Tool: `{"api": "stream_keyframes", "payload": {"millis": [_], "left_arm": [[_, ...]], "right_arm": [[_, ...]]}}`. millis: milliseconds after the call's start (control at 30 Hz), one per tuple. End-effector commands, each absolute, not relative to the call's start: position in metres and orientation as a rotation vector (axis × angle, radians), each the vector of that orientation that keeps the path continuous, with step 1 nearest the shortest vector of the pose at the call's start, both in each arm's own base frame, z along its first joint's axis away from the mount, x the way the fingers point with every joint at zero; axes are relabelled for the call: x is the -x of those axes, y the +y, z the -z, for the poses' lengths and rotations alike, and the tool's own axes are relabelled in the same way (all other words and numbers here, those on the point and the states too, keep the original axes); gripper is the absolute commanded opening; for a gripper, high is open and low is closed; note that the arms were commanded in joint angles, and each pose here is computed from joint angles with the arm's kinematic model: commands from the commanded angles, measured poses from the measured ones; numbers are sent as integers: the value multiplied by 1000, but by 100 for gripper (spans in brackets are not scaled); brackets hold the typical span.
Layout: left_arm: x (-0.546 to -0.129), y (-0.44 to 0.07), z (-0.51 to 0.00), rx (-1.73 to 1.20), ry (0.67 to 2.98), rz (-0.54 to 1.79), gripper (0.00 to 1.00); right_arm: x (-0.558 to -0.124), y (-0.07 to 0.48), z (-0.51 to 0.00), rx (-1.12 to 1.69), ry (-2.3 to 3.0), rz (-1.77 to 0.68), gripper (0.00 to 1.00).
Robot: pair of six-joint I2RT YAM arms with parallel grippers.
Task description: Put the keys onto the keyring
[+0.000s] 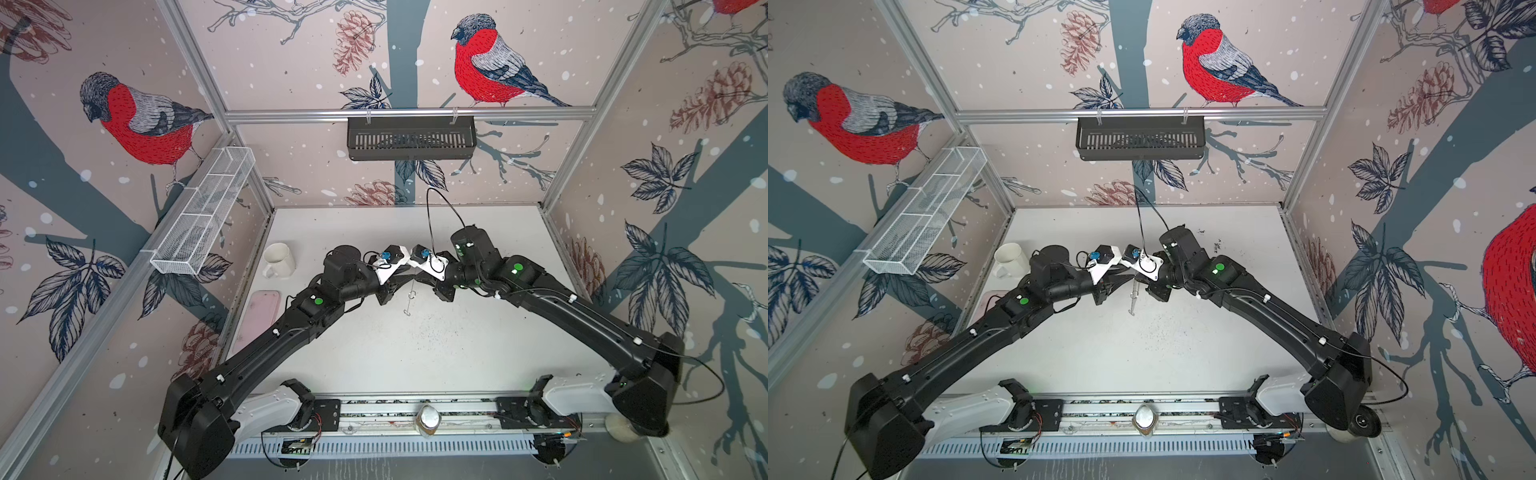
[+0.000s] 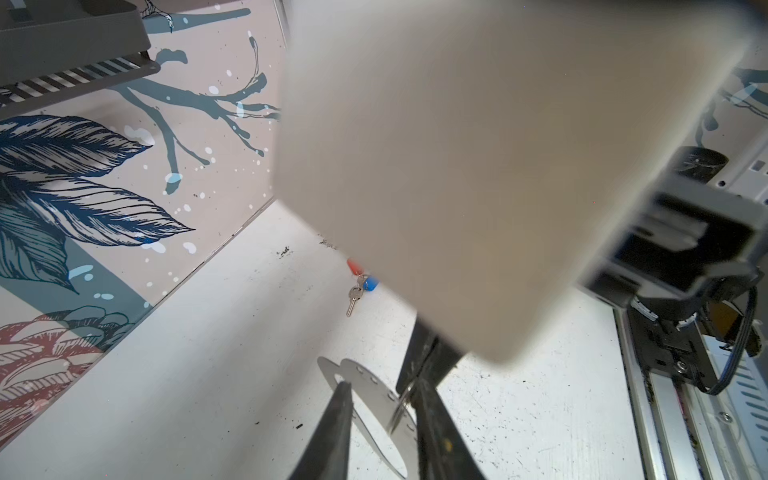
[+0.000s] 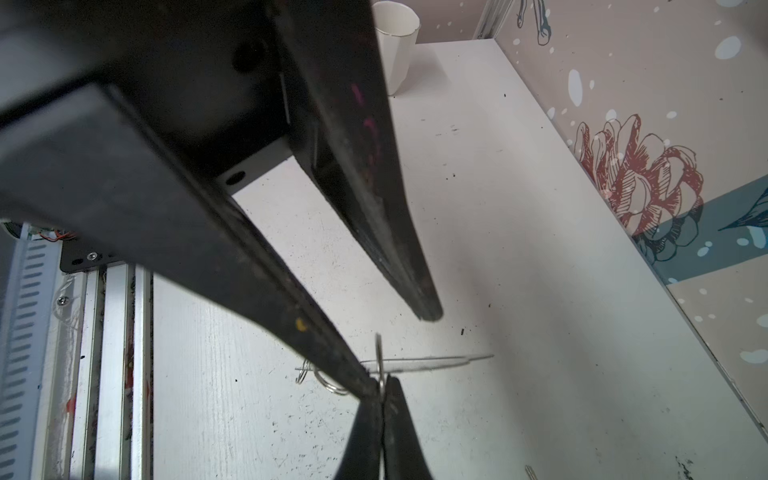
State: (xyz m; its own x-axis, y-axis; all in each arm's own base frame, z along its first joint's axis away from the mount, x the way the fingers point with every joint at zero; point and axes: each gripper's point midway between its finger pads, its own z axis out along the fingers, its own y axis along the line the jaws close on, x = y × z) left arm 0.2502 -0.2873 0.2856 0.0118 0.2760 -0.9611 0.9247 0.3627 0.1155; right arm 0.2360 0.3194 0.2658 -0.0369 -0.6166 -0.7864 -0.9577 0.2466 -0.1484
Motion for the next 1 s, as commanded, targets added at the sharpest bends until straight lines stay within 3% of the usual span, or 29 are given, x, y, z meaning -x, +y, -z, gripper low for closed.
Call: {"api": "stream_keyframes", "payload": {"millis": [0, 433, 867, 967], "left_arm": [[-241, -290, -283, -1189, 1497, 758, 27], [-233, -291, -282, -1229, 1479, 791, 25], [-232, -295, -282, -1242, 1460, 815, 0], [-233, -296, -284, -1226, 1449, 816, 0]], "right_arm": [[-232, 325, -276, 1461, 1685, -589, 0], [-226, 325, -281, 1464, 1660, -619, 0], [-216, 323, -295, 1462, 1602, -659, 0], [-215, 323, -297, 1455, 1595, -661, 0]]}}
